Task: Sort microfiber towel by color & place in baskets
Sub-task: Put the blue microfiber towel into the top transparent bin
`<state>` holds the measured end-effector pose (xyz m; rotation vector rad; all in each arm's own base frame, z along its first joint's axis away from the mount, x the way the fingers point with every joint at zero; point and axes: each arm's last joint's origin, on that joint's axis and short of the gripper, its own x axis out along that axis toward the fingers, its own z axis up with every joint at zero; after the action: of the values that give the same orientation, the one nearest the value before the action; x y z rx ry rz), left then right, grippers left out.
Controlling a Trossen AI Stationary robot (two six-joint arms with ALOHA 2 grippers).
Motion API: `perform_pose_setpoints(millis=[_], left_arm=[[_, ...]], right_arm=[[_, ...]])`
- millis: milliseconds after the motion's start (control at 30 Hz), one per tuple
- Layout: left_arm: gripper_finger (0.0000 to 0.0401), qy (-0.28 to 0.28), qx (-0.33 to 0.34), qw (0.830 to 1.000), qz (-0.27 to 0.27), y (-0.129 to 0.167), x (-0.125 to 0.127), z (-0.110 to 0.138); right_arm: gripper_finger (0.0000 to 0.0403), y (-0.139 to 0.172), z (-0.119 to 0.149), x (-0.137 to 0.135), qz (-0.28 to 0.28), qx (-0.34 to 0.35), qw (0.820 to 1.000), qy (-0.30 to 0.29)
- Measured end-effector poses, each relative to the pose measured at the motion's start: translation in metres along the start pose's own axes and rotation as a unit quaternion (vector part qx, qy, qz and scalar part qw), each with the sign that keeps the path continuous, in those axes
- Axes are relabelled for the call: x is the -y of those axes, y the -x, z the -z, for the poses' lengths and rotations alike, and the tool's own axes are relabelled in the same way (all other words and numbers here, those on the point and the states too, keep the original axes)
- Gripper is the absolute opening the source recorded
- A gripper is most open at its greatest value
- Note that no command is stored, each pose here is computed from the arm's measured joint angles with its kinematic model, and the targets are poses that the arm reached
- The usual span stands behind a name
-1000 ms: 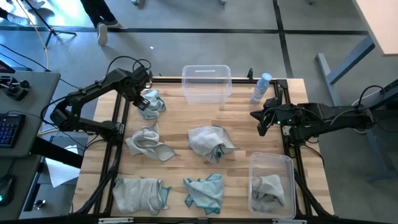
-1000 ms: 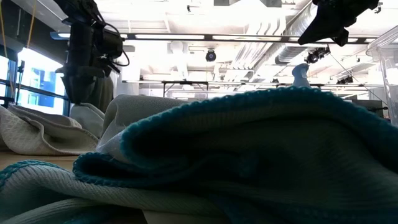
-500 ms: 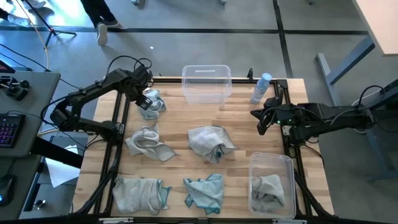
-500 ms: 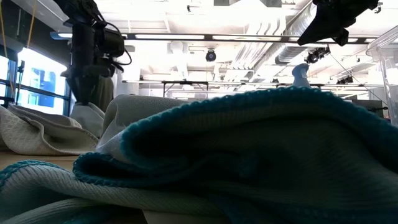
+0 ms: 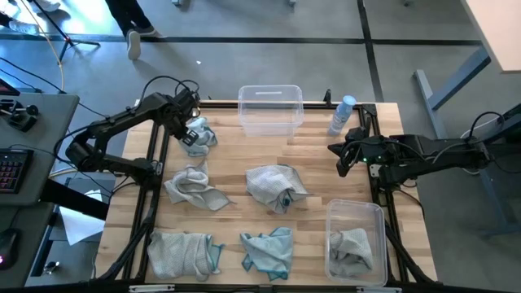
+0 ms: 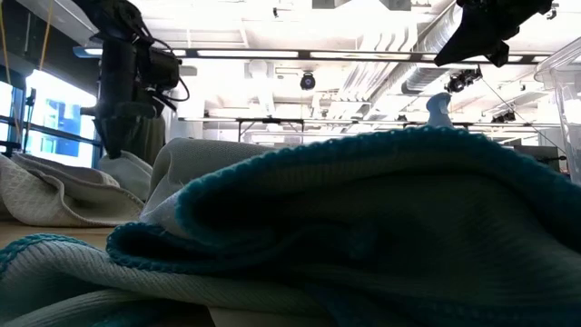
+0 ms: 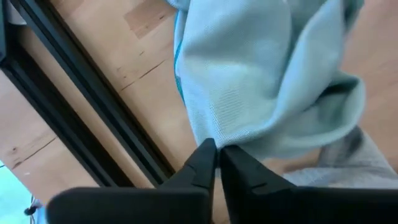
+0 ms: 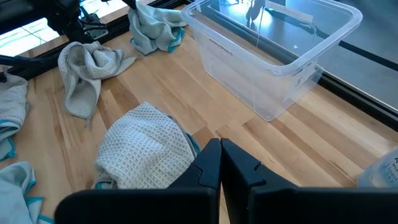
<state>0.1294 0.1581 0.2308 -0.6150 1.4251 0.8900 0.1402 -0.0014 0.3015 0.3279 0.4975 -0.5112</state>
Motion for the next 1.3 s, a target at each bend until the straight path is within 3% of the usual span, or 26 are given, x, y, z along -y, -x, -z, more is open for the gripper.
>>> perform_pose_setpoints(millis=[267, 533, 733, 933, 1133, 1300], left_arm=[[0.0001, -0.017, 0.003, 1.0, 0.009, 0.056, -0.001, -0.002], [0.0, -0.007, 0.173, 0.984, 0.037, 0.153, -0.008, 0.007], [0.0, 0.009, 0.313, 0.948, 0.065, 0.211, -0.017, 0.028], [0.0, 0.029, 0.422, 0.899, 0.11, 0.238, -0.014, 0.028], [0.0, -0.016, 0.486, 0.857, 0.171, 0.244, 0.004, -0.013], [0.0, -0.048, 0.527, 0.827, 0.191, 0.244, 0.026, -0.059]], right_arm=[[0.0, 0.0, 0.0, 0.0, 0.0, 0.0, 1.0, 0.001], [0.0, 0.0, 0.0, 0.0, -0.001, -0.001, 1.0, 0.002], [0.0, 0.0, 0.0, 0.0, -0.001, -0.001, 1.0, 0.002], [0.0, 0.0, 0.0, 0.0, -0.001, -0.001, 1.0, 0.001], [0.0, 0.0, -0.001, -0.001, -0.005, 0.005, 1.0, -0.002], [0.0, 0.0, -0.001, -0.001, -0.004, 0.005, 1.0, -0.003]])
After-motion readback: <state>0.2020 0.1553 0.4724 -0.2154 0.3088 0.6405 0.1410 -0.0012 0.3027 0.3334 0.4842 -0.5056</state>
